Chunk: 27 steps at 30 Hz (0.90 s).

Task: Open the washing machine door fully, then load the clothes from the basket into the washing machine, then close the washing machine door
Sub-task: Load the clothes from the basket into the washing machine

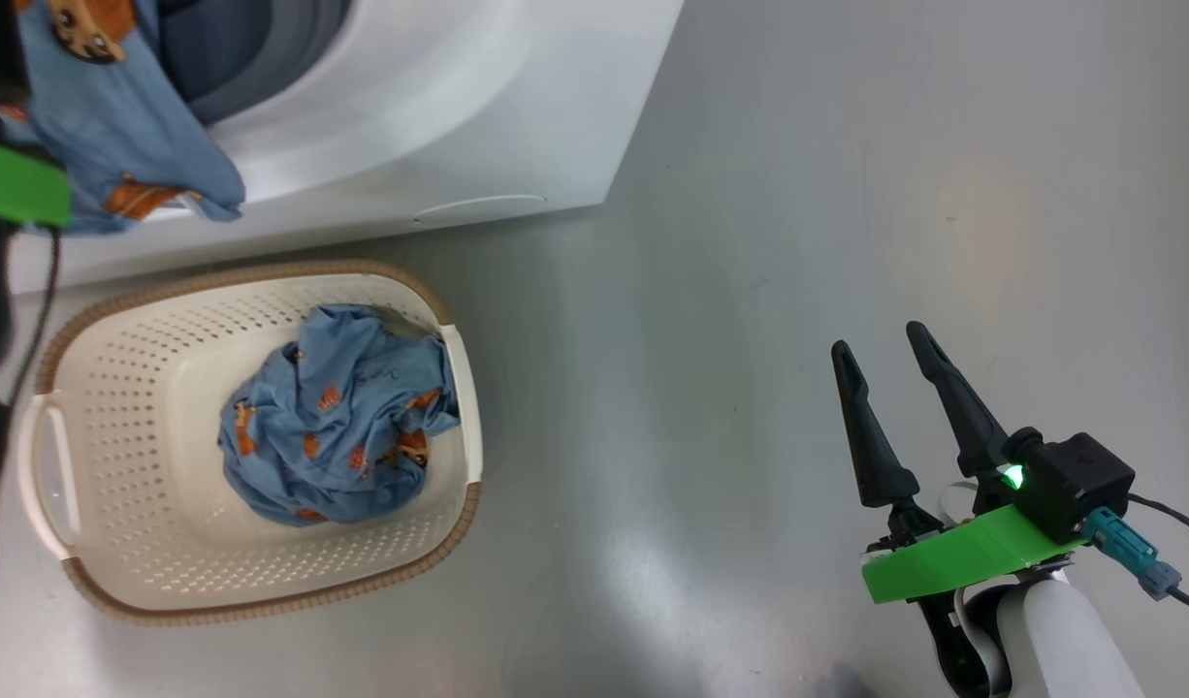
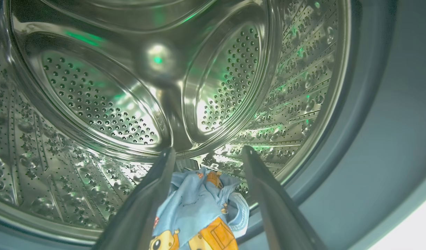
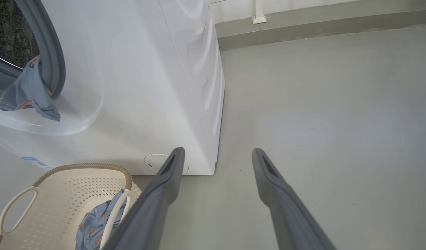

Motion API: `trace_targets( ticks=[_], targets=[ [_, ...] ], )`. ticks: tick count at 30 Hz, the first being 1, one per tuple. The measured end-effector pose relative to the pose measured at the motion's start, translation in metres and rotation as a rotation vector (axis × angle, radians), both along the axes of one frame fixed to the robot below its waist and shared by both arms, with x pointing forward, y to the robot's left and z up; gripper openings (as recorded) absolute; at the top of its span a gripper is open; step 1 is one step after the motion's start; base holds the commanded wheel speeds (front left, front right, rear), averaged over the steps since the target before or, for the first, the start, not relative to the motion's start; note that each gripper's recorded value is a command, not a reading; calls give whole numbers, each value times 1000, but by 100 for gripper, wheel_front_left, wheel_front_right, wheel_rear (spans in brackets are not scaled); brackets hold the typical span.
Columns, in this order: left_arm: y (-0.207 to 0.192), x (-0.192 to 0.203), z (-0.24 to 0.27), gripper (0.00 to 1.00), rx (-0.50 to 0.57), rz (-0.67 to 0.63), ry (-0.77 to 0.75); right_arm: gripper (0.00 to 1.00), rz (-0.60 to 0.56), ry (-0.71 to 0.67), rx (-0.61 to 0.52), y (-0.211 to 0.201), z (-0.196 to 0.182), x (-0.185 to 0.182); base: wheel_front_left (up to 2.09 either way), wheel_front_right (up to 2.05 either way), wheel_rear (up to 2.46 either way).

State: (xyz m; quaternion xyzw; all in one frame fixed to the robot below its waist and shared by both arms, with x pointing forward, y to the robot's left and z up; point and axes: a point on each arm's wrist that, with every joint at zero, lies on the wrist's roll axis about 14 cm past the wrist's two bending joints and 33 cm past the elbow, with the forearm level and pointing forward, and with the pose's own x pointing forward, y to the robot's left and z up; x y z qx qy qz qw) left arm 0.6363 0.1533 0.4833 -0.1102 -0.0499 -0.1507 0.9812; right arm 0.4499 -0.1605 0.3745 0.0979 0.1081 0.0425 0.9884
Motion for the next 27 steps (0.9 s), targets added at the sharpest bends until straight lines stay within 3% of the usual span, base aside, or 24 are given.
trace_targets(
  ticks=[10,15,27],
  targets=[
    [19,-46,-2,100,-13,58,3,100,17,-32,11,7,13,2,0,0,0],
    [30,-67,-10,100,33,84,15,100,21,-34,8,8,14,1,0,0,0],
    [62,-113,-54,100,39,195,150,100,22,-41,1,7,17,1,0,0,0]
  ],
)
